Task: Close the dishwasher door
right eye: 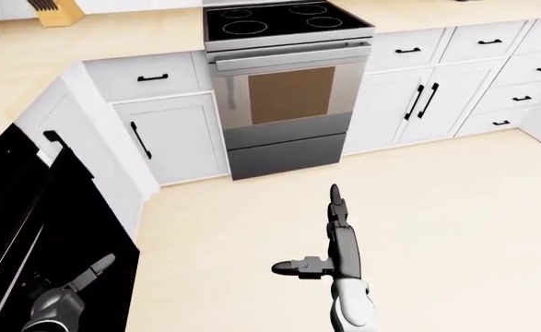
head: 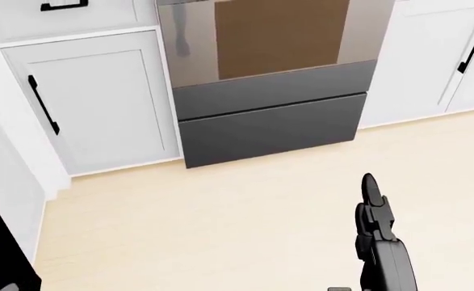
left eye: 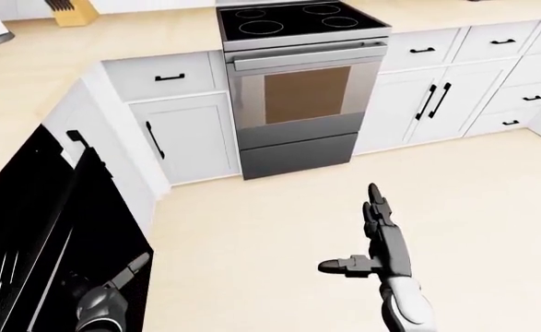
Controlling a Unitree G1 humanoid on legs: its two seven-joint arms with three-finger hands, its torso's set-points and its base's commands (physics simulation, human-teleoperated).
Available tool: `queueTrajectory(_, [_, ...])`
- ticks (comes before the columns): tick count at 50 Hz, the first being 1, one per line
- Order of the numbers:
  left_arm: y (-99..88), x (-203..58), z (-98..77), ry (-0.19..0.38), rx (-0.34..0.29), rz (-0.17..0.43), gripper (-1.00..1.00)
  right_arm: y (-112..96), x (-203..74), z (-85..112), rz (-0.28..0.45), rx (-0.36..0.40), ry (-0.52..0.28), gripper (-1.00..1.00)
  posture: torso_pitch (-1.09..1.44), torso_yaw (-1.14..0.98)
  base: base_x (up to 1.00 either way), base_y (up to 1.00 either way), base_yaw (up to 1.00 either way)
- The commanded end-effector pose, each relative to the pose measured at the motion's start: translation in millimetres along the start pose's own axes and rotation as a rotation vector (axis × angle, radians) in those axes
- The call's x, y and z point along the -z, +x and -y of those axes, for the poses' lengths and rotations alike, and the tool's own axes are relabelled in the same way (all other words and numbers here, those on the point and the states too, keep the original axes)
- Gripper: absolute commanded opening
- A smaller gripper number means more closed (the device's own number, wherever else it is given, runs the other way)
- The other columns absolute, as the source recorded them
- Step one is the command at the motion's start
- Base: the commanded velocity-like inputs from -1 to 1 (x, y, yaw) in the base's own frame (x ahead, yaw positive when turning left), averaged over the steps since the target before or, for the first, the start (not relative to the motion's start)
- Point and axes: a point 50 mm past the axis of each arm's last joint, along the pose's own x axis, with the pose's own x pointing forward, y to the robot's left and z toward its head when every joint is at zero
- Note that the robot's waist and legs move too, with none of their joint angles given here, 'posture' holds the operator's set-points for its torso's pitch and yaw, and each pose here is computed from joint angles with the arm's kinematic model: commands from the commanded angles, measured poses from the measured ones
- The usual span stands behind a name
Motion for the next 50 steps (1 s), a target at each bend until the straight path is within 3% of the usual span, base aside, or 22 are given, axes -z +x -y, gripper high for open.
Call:
queueTrajectory(1, [6.6,-26.0,-14.8,-0.063,-0.090,0.089,1.00,1.7,-15.3,-0.3,0.085,0.000,0.000,1.00,0.00,0.00,0.00,0.00,0.00])
queueTrajectory(33, [20.5,-42.7,-72.5,-0.191,-0.248,0.078,1.00,0.2,-16.6,0.2,0.088,0.005,-0.001,1.00,0.00,0.00,0.00,0.00,0.00])
queueTrajectory(50, [21.2,-42.7,-78.3,-0.208,-0.265,0.075,1.00,0.6,-17.4,-0.6,0.089,0.003,-0.001,1.00,0.00,0.00,0.00,0.00,0.00])
